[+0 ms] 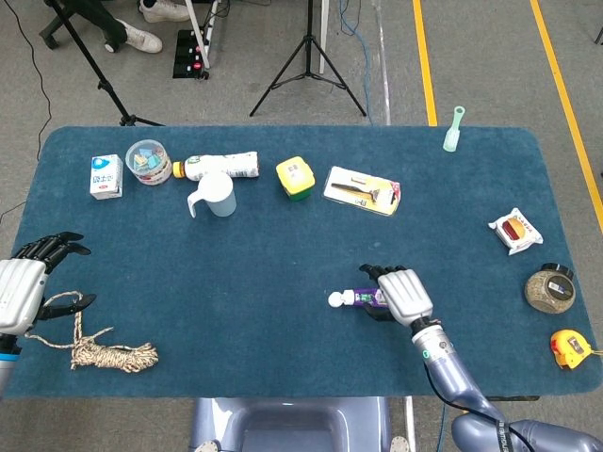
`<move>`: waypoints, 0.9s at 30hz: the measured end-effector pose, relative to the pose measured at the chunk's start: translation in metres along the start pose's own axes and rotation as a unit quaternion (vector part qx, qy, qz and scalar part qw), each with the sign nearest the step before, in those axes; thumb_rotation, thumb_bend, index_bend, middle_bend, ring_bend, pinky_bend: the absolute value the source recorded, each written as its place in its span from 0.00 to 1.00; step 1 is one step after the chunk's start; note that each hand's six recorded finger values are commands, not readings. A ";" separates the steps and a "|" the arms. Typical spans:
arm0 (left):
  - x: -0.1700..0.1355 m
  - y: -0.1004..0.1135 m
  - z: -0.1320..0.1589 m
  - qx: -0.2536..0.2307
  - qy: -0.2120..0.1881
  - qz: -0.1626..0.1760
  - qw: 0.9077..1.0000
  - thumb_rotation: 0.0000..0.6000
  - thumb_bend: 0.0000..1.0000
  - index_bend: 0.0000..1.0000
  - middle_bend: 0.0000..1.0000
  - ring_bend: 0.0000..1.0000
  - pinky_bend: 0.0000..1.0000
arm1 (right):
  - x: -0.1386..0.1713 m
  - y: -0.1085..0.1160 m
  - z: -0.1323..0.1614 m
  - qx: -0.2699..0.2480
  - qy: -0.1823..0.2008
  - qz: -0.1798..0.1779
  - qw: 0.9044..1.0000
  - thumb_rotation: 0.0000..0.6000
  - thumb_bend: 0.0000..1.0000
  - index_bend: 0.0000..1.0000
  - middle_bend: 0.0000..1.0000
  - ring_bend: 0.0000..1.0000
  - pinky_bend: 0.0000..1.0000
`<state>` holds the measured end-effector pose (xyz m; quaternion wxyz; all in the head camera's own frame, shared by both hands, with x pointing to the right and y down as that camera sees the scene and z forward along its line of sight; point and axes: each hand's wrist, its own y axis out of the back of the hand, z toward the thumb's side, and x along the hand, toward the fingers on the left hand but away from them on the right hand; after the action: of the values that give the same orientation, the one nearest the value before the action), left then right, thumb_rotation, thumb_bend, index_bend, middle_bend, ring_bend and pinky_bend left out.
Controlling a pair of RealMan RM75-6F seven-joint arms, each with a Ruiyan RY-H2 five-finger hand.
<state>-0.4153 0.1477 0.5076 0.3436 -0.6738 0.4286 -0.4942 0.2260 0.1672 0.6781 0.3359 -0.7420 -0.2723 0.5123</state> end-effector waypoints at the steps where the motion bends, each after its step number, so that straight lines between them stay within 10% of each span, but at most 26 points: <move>1: 0.000 0.000 -0.001 0.000 0.000 0.000 1.000 1.00 0.11 0.33 0.25 0.22 0.27 | -0.001 -0.002 0.000 0.002 -0.002 0.001 1.000 0.74 0.42 0.20 0.33 0.39 0.35; 27: -0.009 0.005 -0.017 -0.007 0.016 0.006 1.000 1.00 0.11 0.34 0.25 0.22 0.27 | -0.007 -0.032 0.006 0.016 -0.012 0.014 1.000 0.82 0.42 0.29 0.33 0.39 0.33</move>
<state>-0.4340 0.1528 0.5043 0.3346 -0.6656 0.4412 -0.5003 0.2161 0.1832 0.7054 0.3375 -0.7339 -0.2575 0.5302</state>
